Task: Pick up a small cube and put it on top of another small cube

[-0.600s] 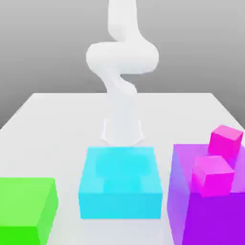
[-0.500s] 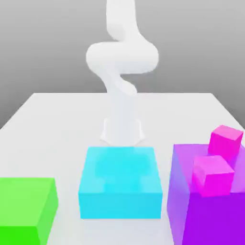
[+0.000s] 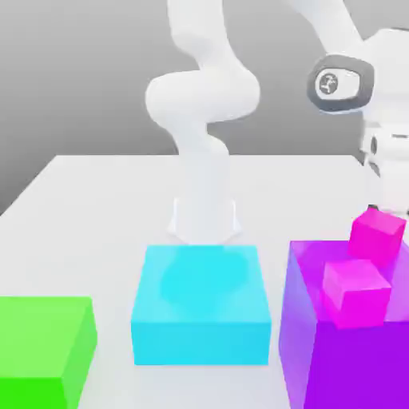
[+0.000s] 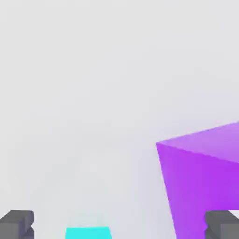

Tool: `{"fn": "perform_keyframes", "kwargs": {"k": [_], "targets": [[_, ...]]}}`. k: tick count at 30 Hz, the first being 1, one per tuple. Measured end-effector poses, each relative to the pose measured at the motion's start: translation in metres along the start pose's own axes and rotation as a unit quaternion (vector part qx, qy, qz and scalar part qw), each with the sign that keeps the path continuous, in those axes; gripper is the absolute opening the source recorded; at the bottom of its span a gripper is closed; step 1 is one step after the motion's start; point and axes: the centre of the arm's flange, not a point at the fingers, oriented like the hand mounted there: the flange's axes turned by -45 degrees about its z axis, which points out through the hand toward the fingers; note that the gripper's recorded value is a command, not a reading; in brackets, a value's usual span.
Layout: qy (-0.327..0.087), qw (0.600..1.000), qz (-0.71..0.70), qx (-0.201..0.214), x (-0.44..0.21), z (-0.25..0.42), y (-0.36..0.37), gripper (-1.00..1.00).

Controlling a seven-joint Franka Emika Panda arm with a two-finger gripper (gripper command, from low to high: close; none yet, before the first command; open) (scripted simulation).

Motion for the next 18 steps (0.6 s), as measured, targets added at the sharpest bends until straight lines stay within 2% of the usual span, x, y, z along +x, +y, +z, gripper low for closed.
{"fn": "perform_keyframes", "kwargs": {"k": [4, 13, 14, 18], "targets": [[0.005, 0.999, 0.041, 0.025, -0.059, 0.042, 0.012, 0.0], [0.005, 0.999, 0.043, 0.027, -0.064, 0.102, 0.008, 0.0], [0.005, 0.999, 0.043, 0.027, -0.065, 0.106, 0.007, -1.0], [0.005, 0.999, 0.043, 0.028, -0.065, 0.106, 0.007, -1.0]]}}
